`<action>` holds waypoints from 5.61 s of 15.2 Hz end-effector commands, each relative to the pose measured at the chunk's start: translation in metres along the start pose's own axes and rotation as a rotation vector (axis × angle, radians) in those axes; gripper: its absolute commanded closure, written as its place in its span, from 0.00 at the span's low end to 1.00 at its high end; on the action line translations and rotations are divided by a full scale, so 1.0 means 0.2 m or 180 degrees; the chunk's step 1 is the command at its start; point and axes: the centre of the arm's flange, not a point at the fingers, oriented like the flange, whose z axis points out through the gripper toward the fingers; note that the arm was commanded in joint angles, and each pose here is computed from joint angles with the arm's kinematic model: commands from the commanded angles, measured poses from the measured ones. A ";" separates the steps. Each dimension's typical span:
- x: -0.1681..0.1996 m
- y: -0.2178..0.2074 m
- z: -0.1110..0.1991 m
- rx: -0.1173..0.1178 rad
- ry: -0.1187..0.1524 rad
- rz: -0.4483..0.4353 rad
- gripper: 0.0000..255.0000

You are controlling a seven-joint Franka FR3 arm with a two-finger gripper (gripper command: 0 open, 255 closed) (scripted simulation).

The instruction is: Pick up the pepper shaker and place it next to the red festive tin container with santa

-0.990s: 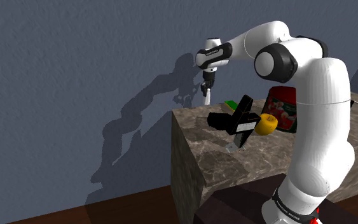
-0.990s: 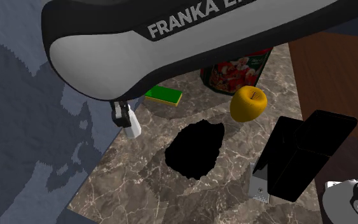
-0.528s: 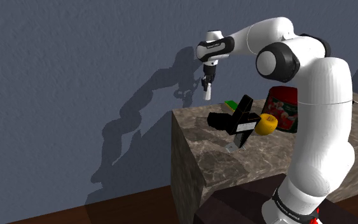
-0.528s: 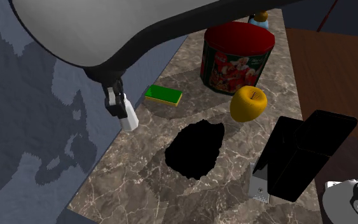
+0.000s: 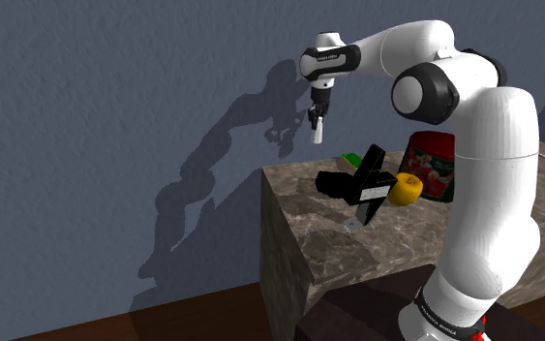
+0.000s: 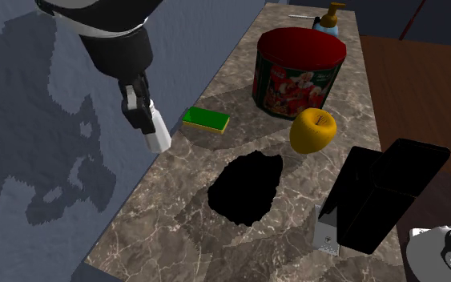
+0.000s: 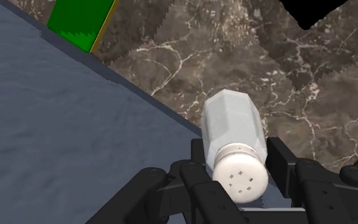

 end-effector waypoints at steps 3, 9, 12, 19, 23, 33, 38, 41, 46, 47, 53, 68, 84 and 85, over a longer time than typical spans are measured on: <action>0.00 0.01 -0.10 0.0000 -0.0001 0.0000 1.00; 0.00 0.03 -0.26 0.0000 -0.0001 0.0000 1.00; 0.00 0.03 -0.34 0.0000 -0.0001 0.0000 1.00; 0.01 0.05 -0.52 0.0000 -0.0001 0.0000 1.00; 0.01 0.06 -0.63 0.0000 -0.0001 0.0000 1.00; -0.65 0.10 -0.63 0.0000 -0.0001 0.0000 1.00; -0.98 0.12 -0.64 0.0000 -0.0001 0.0000 1.00; -1.18 0.14 -0.64 0.0000 -0.0001 0.0000 1.00; -1.51 0.16 -0.65 0.0000 -0.0001 0.0000 1.00; -1.57 0.16 -0.65 0.0000 -0.0001 0.0000 1.00; -1.97 0.18 -0.65 0.0000 -0.0001 0.0000 1.00; -2.56 0.20 -0.50 0.0000 -0.0001 0.0000 1.00; -2.57 0.16 -0.08 0.0000 -0.0001 0.0000 1.00; -2.57 0.16 -0.06 0.0000 -0.0001 0.0000 1.00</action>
